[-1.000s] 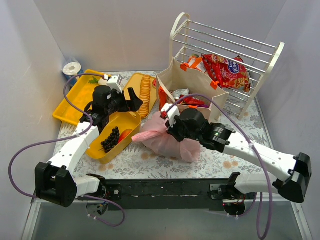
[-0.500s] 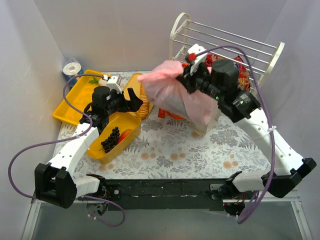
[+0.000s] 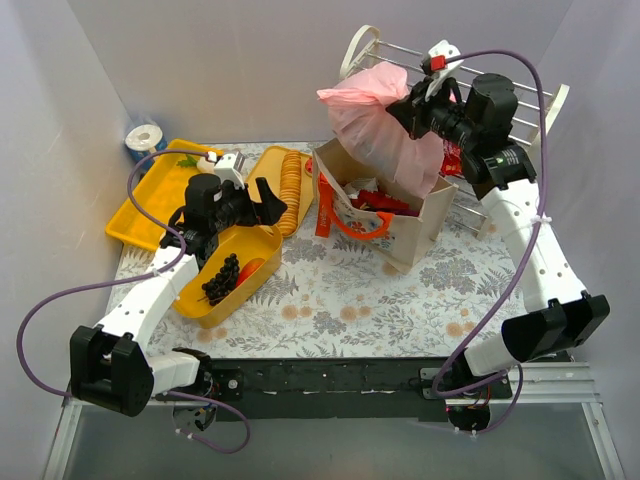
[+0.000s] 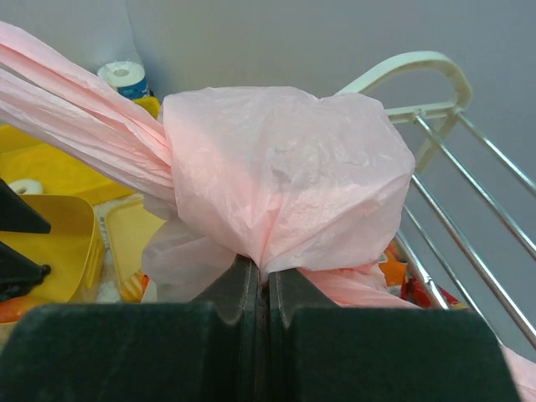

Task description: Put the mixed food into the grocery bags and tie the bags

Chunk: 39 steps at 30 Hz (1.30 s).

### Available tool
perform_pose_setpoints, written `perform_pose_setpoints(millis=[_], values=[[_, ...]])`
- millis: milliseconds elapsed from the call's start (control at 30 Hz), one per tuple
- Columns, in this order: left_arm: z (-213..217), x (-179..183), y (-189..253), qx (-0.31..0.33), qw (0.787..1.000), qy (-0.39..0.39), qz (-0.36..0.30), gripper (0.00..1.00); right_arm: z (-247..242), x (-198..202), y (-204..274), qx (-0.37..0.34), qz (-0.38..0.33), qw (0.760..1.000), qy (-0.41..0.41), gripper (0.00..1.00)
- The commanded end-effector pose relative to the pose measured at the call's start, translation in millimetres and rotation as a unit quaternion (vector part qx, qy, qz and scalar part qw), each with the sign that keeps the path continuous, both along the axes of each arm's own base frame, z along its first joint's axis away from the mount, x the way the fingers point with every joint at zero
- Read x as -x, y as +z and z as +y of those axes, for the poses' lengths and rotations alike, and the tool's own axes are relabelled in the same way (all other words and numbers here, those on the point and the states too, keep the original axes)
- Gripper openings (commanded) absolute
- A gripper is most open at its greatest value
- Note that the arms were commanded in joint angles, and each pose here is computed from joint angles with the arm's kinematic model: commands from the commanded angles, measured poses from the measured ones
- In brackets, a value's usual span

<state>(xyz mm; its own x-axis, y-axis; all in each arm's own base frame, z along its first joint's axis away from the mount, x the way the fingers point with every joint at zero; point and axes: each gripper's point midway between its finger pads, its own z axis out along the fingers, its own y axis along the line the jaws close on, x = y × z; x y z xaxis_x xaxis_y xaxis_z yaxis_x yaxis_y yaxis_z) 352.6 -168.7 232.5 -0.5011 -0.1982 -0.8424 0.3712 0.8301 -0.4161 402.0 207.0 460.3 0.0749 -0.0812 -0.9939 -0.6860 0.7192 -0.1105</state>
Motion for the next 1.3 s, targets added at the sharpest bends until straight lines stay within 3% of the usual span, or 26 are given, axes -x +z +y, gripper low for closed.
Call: perform_pose_setpoints(millis=[0,267,367,567,800,900,1033,1067,1133,1267], values=[[-14.6,0.3,15.3,0.041,0.999,-0.028,-0.015,0.98,19.1,18.4,16.4,-0.031,-0.036,0.996,0.072,0.01],[-50.4,-29.0,60.6,0.119,0.991,-0.055,-0.013,0.98,10.6,17.9,-65.8,-0.003,0.033,0.998,0.046,0.01],[-64.8,-47.0,68.5,0.134,0.990,-0.050,-0.005,0.98,-1.5,21.5,-74.7,0.004,0.031,0.999,0.014,0.01],[-96.8,-80.8,51.0,0.133,0.989,-0.057,0.024,0.98,-33.3,22.1,-93.1,0.032,0.051,0.996,-0.072,0.01],[-131.6,-75.8,29.3,0.117,0.986,-0.101,0.061,0.85,-30.4,10.8,-122.2,0.055,0.088,0.992,-0.076,0.01],[-133.8,-68.6,22.7,0.124,0.985,-0.103,0.067,0.74,-20.6,4.4,-140.7,0.069,0.105,0.989,-0.074,0.01],[-142.8,-56.7,22.5,0.153,0.976,-0.136,0.072,0.39,3.6,-2.8,-172.5,0.108,0.132,0.983,-0.071,0.01],[-144.5,-56.4,25.0,0.156,0.975,-0.141,0.071,0.19,5.9,-6.0,-178.9,0.116,0.138,0.980,-0.079,0.01],[-146.8,-56.0,28.6,0.163,0.973,-0.144,0.073,0.04,19.8,-11.5,-203.9,0.137,0.161,0.974,-0.077,0.01],[-148.3,-54.0,46.7,0.178,0.971,-0.149,0.062,0.00,12.4,-32.2,-261.8,0.188,0.216,0.950,-0.127,0.01]])
